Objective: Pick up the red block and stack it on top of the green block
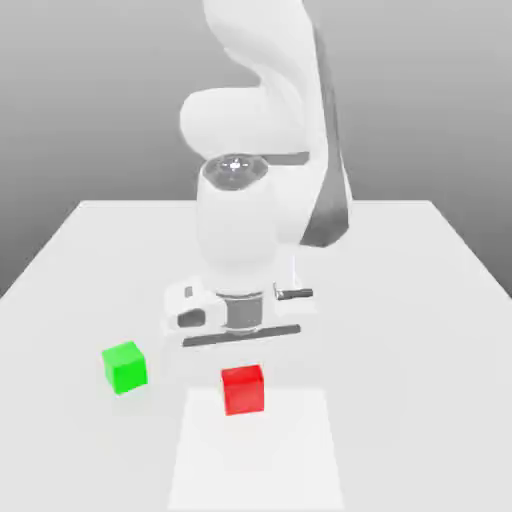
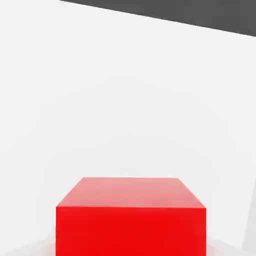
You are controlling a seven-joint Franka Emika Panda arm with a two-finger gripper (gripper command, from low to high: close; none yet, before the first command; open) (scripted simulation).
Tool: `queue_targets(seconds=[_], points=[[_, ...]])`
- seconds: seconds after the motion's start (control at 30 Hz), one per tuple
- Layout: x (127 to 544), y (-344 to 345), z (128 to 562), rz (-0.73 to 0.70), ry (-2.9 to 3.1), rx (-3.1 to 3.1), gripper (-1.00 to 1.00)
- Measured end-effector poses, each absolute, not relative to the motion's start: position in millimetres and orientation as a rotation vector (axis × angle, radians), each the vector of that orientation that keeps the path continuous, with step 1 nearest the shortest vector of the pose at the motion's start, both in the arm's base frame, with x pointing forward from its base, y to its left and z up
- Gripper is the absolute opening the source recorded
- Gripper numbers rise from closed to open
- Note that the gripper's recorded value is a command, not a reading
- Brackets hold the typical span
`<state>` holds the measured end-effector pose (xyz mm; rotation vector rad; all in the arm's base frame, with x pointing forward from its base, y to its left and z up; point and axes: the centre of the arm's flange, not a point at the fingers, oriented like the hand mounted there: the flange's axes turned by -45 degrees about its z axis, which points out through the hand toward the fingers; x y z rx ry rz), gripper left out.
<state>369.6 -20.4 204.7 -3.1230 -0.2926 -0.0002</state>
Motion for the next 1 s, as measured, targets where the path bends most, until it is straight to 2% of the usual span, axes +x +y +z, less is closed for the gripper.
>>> queue_targets(seconds=[0.5,1.0], points=[[348.0,-85.9,223.7,0.001,0.851,-3.022,-1.0],[312.7,-148.3,236.4,0.001,1.946,-2.463,-1.0]])
